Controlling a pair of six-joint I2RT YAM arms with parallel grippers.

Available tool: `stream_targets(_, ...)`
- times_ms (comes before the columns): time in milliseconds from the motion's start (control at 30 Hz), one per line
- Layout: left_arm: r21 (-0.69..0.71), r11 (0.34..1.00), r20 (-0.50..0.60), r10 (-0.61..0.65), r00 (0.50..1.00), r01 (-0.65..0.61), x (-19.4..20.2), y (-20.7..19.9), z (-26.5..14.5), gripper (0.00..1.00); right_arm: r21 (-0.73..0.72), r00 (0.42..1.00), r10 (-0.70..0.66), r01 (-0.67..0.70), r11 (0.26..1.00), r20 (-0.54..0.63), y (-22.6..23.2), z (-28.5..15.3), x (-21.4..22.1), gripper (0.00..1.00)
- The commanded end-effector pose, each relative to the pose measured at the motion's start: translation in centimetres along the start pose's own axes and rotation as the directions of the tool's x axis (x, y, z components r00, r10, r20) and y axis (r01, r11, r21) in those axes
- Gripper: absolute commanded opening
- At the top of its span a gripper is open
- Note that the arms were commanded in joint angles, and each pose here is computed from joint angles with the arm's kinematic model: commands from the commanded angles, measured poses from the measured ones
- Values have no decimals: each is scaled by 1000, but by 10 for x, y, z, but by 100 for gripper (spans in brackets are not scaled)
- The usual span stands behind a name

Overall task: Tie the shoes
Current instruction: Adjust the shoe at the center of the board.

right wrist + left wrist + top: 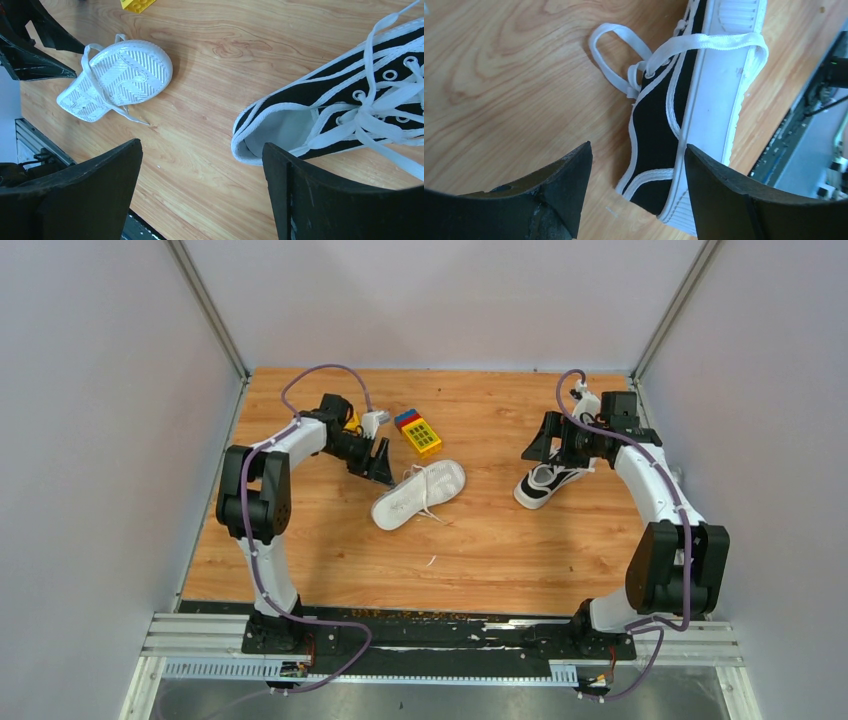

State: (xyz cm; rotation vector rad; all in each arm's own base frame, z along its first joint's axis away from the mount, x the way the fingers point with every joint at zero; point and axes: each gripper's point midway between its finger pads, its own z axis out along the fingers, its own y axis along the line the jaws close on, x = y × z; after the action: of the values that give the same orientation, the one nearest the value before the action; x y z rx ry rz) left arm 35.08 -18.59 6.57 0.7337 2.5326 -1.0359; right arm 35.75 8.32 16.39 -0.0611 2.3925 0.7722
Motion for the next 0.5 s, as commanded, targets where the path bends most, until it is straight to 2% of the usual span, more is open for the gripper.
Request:
stream_targets(0, 193, 981, 44, 6, 999, -14, -14, -30, 6, 75, 0, 997, -56, 56, 998, 58, 5, -8, -17, 91)
stream_targets(100, 272, 960, 16, 67, 998, -69, -8, -57, 9, 73, -9, 998, -46, 47, 999, 52, 7, -9, -9, 91)
stream_targets(133, 289, 946, 32, 142, 989, -145, -9, -67, 7, 73, -10, 998, -44, 45, 999, 50, 7, -9, -6, 91)
stream_targets(167, 316, 934, 1, 174, 985, -166, -2, -84, 11, 73, -10, 998, -41, 42, 999, 46, 7, -9, -3, 91)
stream_targets(333, 384, 850, -27, 400, 916, -360, 22, -150, 21, 71, -6, 999, -26, 26, 1000, 33, 5, -8, 10, 91)
stream_targets(467, 367, 836, 6, 436, 900, -407, 22, -171, 19, 70, -26, 999, -27, 28, 999, 26, 10, -9, 15, 91)
